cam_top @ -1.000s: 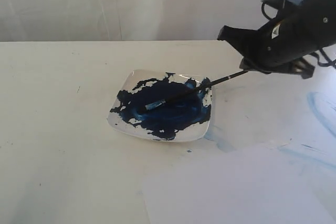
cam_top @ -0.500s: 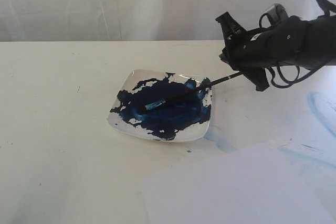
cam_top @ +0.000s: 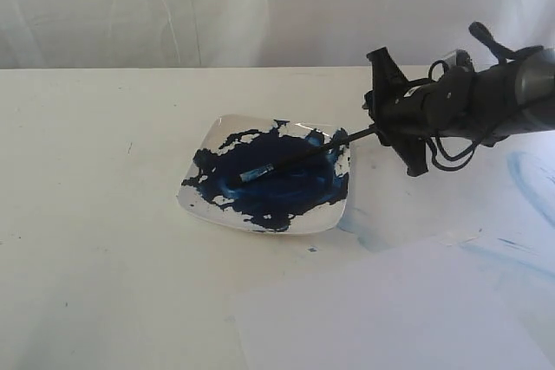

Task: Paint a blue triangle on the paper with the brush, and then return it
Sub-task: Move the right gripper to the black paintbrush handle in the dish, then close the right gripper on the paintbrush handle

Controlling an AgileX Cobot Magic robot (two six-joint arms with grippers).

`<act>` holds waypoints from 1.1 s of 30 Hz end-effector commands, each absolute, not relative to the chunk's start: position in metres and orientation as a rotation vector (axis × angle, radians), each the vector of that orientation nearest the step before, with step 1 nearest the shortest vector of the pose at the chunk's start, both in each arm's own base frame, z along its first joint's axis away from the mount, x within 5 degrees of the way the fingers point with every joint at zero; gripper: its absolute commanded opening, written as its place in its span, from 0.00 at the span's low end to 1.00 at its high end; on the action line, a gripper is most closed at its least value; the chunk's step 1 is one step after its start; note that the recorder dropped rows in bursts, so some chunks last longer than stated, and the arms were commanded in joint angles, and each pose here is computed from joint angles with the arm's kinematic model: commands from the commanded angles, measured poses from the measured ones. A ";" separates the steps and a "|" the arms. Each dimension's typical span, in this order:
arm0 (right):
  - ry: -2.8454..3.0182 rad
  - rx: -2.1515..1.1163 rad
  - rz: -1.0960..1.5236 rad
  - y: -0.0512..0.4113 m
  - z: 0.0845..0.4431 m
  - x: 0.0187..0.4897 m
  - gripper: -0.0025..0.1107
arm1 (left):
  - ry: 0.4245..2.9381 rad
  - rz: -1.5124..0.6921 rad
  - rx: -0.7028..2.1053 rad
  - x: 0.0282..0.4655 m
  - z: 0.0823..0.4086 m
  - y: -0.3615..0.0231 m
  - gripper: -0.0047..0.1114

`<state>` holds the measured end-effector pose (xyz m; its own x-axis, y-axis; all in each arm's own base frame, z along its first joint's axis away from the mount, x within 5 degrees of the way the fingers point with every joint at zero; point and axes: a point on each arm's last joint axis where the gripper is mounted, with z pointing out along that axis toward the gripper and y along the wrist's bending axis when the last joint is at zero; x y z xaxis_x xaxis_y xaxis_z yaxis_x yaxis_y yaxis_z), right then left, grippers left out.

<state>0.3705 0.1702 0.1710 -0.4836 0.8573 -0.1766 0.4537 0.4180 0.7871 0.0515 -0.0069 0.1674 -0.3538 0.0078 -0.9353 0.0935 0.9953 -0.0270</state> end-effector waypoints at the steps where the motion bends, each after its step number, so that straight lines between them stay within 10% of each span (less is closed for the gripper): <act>1: 2.072 1.128 0.916 0.168 0.164 0.375 0.41 | 1.932 -0.096 0.073 0.051 0.166 -0.007 0.04; 33: 2.036 1.205 0.917 0.178 0.127 0.403 0.42 | 1.932 -0.096 0.073 0.051 0.166 -0.007 0.04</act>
<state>0.3981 0.1801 0.1254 -0.4275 0.8937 -0.1361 0.5052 0.3610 0.7839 0.0515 -0.0069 0.1674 -0.3538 0.0078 -0.9353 0.0935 0.9953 -0.0270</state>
